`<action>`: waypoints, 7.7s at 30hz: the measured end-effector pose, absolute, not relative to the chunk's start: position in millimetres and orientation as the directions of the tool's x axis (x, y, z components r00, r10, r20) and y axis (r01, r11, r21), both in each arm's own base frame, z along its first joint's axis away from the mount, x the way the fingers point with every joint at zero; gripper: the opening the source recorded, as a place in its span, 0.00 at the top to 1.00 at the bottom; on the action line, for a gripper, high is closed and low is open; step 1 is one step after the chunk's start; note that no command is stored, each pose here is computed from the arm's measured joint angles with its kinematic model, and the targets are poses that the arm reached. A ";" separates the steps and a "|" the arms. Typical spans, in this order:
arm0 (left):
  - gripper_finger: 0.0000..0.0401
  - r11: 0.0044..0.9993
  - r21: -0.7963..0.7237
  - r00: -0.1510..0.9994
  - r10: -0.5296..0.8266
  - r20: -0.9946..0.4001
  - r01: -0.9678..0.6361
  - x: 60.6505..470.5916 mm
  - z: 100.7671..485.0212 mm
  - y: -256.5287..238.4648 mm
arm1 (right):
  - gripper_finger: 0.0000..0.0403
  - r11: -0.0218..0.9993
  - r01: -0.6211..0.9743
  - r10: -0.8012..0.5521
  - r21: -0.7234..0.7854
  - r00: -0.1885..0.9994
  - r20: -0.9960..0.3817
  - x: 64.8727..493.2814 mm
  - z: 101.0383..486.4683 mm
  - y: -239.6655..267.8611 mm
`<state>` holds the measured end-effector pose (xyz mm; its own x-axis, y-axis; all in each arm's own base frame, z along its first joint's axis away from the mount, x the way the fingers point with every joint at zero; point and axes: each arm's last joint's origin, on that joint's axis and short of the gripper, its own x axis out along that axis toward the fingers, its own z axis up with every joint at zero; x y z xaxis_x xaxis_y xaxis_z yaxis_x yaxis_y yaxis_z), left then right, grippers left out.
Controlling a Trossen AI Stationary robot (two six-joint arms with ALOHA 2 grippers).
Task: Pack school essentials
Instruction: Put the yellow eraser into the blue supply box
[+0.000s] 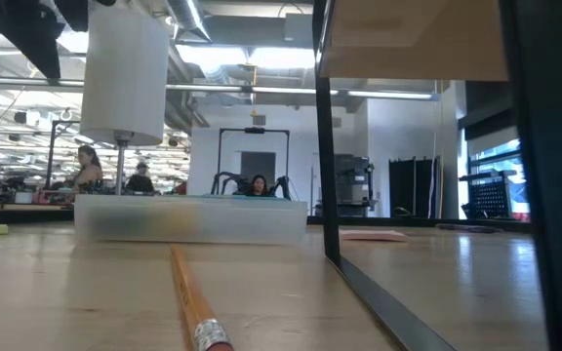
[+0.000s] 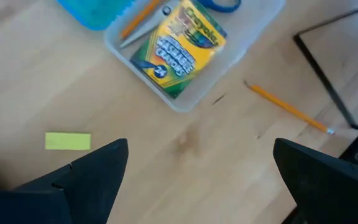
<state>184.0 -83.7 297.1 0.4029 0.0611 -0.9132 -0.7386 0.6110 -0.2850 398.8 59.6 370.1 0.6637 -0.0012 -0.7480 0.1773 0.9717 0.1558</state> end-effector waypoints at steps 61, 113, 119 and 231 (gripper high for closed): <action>0.02 0.351 -0.502 0.553 0.056 -0.831 -0.791 273.0 192.0 -188.5 | 0.84 0.963 -0.255 0.089 -0.087 0.606 -0.791 389.0 365.9 88.1; 0.02 0.265 -0.528 0.564 0.082 -0.822 -0.807 235.8 229.0 -186.3 | 0.92 0.984 -0.178 0.075 -0.006 0.448 -0.891 399.7 345.3 35.8; 0.02 0.231 -0.576 0.606 0.078 -0.792 -0.784 244.8 231.6 -182.8 | 0.92 0.967 -0.253 0.079 -0.039 0.439 -0.895 398.8 344.9 37.0; 0.02 -0.216 -0.349 0.364 -0.030 -0.931 -0.912 350.7 152.4 -153.1 | 0.92 0.891 -0.453 0.321 0.006 0.621 -0.715 418.9 360.9 47.6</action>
<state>350.7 -153.1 152.4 0.3637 -0.0296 -0.9310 -0.9117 -0.2164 -0.3493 418.9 47.6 360.9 0.6214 0.3206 -0.7148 -0.4531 0.8915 0.0060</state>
